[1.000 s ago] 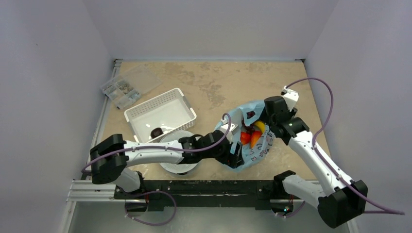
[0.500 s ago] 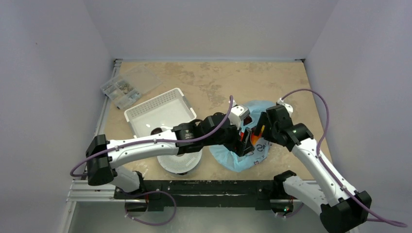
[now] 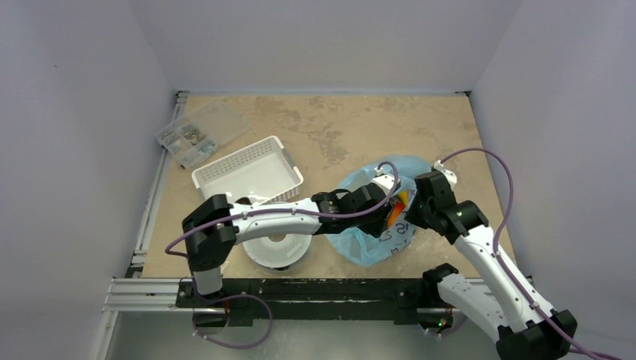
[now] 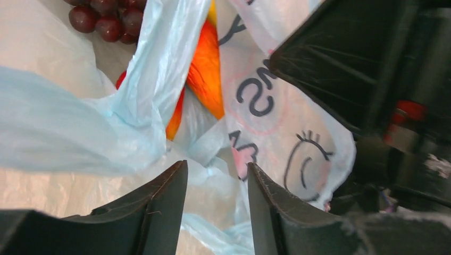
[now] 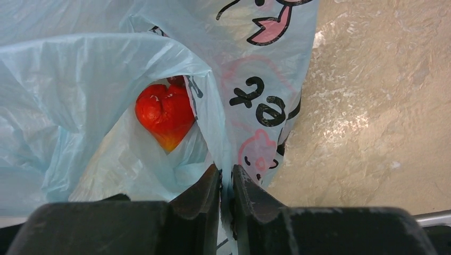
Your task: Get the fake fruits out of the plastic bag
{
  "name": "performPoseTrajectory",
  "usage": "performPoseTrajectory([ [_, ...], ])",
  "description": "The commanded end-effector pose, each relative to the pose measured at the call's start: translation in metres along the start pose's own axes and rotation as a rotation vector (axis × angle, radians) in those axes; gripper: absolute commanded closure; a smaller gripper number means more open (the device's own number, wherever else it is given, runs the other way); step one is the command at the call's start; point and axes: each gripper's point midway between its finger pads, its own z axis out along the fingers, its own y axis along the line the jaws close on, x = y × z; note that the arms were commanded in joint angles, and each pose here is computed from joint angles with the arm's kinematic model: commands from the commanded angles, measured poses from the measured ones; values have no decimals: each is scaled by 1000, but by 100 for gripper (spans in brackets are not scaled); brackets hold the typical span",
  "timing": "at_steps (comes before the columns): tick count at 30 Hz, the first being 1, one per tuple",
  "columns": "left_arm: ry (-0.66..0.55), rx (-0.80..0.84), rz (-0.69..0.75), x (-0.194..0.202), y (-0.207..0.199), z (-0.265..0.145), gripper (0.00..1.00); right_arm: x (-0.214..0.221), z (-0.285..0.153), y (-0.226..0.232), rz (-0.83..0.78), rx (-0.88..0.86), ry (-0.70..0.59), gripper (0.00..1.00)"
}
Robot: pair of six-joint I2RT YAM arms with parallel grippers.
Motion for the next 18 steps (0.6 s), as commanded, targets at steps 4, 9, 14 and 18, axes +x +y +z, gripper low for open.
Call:
performPoseTrajectory([
  [4,-66,-79,48,-21,5,35,62,-14,-8,2,60,-32,-90,90],
  [9,-75,-138,75,-24,14,50,62,-13,-11,2,60,-39,-91,95],
  [14,-53,-219,98,-23,27,61,58,-9,-12,2,51,-46,-70,99],
  [18,-49,-249,100,-22,31,65,53,-11,-16,3,53,-59,-82,100],
])
